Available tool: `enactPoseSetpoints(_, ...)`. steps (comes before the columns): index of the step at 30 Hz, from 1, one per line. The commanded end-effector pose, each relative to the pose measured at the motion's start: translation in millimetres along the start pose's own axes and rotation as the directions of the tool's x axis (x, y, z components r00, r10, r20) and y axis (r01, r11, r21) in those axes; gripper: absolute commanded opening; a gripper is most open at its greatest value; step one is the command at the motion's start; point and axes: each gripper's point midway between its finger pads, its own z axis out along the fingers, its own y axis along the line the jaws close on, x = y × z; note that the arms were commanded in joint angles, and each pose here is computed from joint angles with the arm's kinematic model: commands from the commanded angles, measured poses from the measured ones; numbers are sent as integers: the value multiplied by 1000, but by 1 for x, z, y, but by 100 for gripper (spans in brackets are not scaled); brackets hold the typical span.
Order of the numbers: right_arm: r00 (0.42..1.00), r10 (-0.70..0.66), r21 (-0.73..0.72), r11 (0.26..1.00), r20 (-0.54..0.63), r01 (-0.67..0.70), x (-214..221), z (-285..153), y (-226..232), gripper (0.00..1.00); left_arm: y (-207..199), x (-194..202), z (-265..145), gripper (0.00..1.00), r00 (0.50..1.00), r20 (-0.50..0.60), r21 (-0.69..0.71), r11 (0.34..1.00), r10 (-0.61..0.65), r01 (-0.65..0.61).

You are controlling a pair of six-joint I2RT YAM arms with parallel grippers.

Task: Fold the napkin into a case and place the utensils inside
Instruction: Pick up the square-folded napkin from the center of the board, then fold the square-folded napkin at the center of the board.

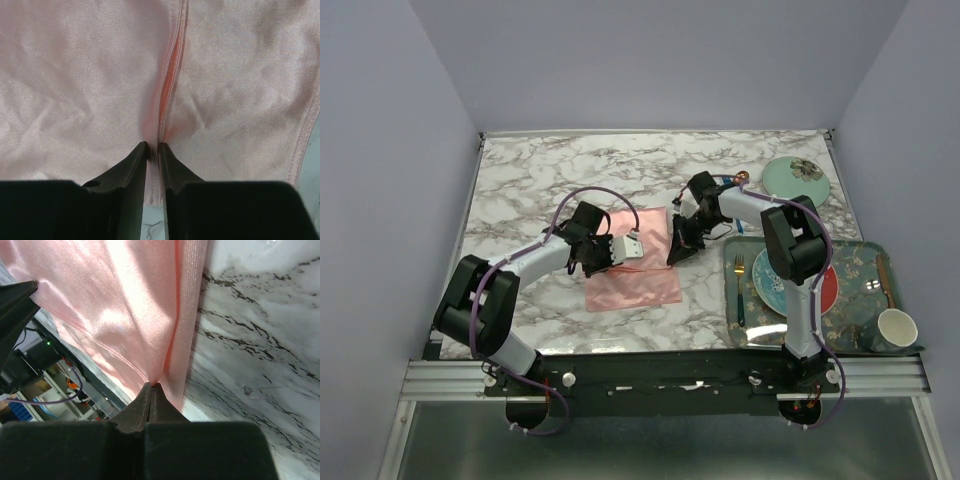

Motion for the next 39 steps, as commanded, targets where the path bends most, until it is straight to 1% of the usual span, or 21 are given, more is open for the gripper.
enactPoseSetpoints(1, 999, -48, -12, 999, 18, 48, -5, -8, 12, 1, 3, -14, -10, 22, 999, 35, -6, 1000, 29, -28)
enactPoseSetpoints(5, 998, -63, -25, 998, 23, 64, -4, -12, 17, 1, 2, -16, -13, 11, 999, 34, -5, 1000, 20, -20)
enactPoseSetpoints(6, 997, -67, -27, 997, 25, 68, -4, -13, 18, 1, 2, -16, -14, 6, 999, 36, -2, 1000, 14, -14)
enactPoseSetpoints(9, 996, -80, -33, 996, 28, 81, -2, -17, 21, 1, 1, -22, -20, 0, 999, 50, 3, 1000, 5, -5)
enactPoseSetpoints(16, 997, -83, -59, 995, 7, 83, 15, -24, 26, 1, -10, -23, -28, 0, 999, 48, 27, 1000, -2, 0)
enactPoseSetpoints(21, 996, -85, -67, 994, -17, 84, 29, -27, 25, 1, -24, -30, -35, 0, 998, 63, 65, 998, -10, 6)
enactPoseSetpoints(26, 995, -85, -69, 994, -46, 81, 43, -29, 23, 1, -42, -36, -41, 0, 997, 71, 105, 994, 9, -16)
enactPoseSetpoints(34, 994, -76, -59, 996, -76, 72, 55, -29, 18, 1, -65, -39, -42, 0, 997, 76, 172, 985, 19, -32)
enactPoseSetpoints(39, 993, -71, -51, 996, -91, 67, 61, -31, 16, 1, -74, -32, -39, 0, 998, 60, 200, 979, 17, -28)
